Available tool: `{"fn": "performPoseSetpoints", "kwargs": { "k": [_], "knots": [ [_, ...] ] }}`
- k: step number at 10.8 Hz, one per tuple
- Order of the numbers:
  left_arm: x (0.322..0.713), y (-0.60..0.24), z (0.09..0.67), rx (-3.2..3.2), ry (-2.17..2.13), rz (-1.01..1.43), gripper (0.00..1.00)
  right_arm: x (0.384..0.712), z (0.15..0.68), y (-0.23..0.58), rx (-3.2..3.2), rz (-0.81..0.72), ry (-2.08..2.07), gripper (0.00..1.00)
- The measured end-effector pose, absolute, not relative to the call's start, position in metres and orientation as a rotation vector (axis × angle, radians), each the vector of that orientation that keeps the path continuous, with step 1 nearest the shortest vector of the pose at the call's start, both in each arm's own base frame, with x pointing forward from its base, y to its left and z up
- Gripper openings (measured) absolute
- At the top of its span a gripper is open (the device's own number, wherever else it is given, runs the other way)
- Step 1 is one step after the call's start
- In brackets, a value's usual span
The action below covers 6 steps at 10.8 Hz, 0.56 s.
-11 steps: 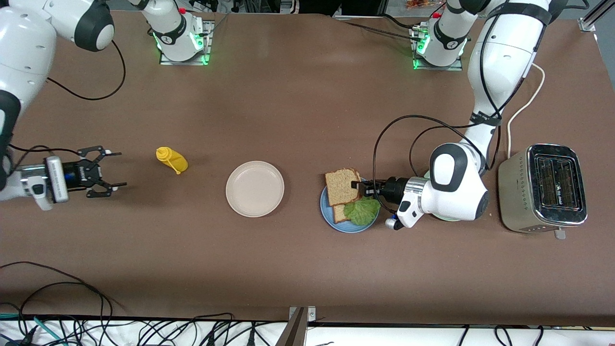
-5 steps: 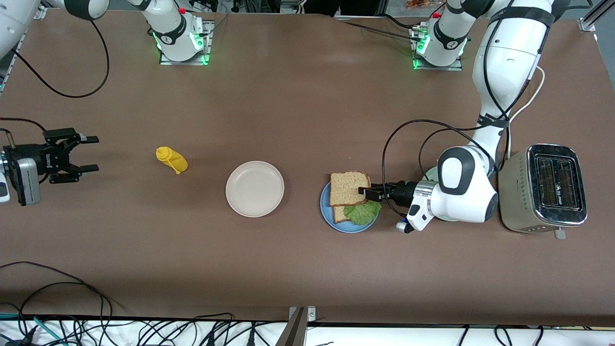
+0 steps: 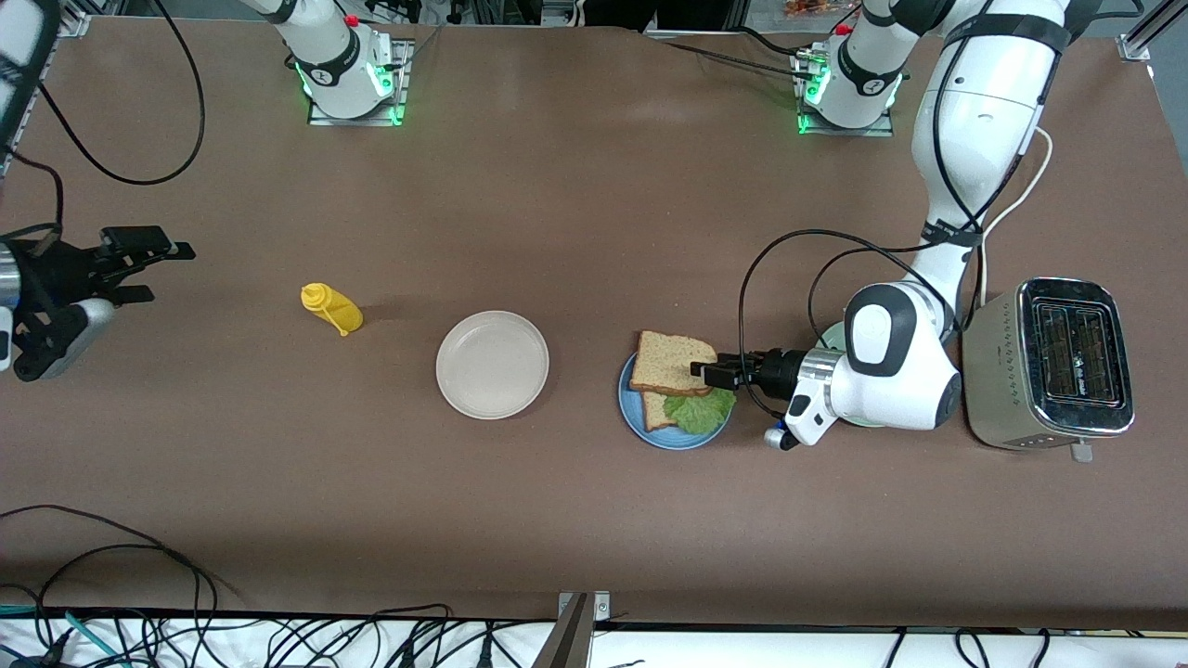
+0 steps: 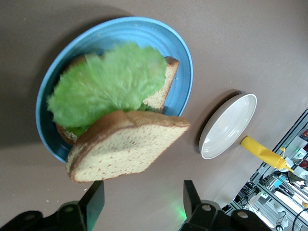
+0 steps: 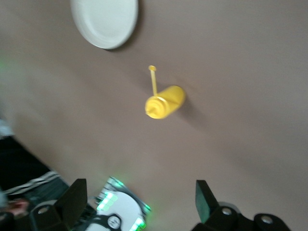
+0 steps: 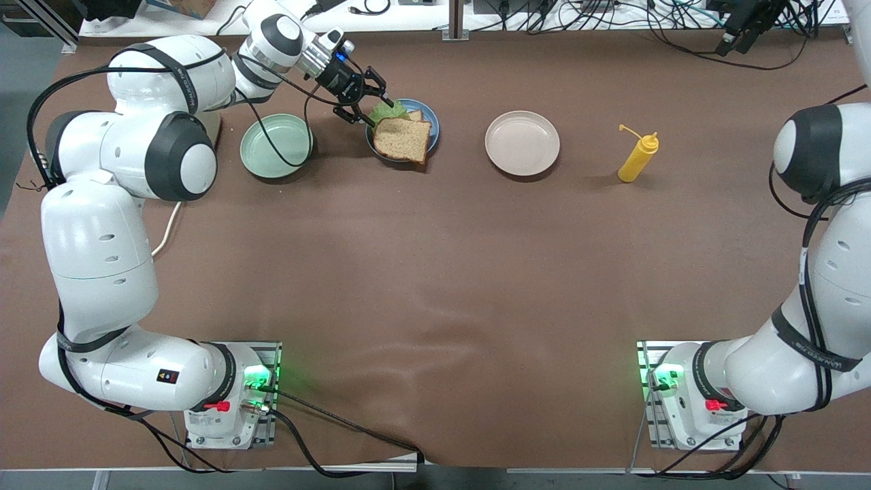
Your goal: Make sandwich in blue plate with both arms
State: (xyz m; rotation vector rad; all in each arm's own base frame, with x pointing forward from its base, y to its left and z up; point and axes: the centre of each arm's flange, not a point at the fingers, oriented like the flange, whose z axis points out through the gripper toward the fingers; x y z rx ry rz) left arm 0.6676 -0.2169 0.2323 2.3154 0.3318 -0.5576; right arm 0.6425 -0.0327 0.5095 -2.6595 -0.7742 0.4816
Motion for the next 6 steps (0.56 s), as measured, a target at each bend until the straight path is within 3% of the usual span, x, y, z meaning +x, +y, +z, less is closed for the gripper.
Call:
{"fn": "performPoseSetpoints", "kwargs": {
  "k": [3,6],
  "knots": [
    [0.67,-0.21,0.232,2.318,0.344,-0.55,0.77,0.645,0.536,0.034,-2.953,0.513,-0.818,1.0],
    [0.68,-0.18,0.236,2.328,0.39,-0.516,0.88,0.651,0.524,0.024,-3.031,0.417,-0.764,1.0]
  ]
}}
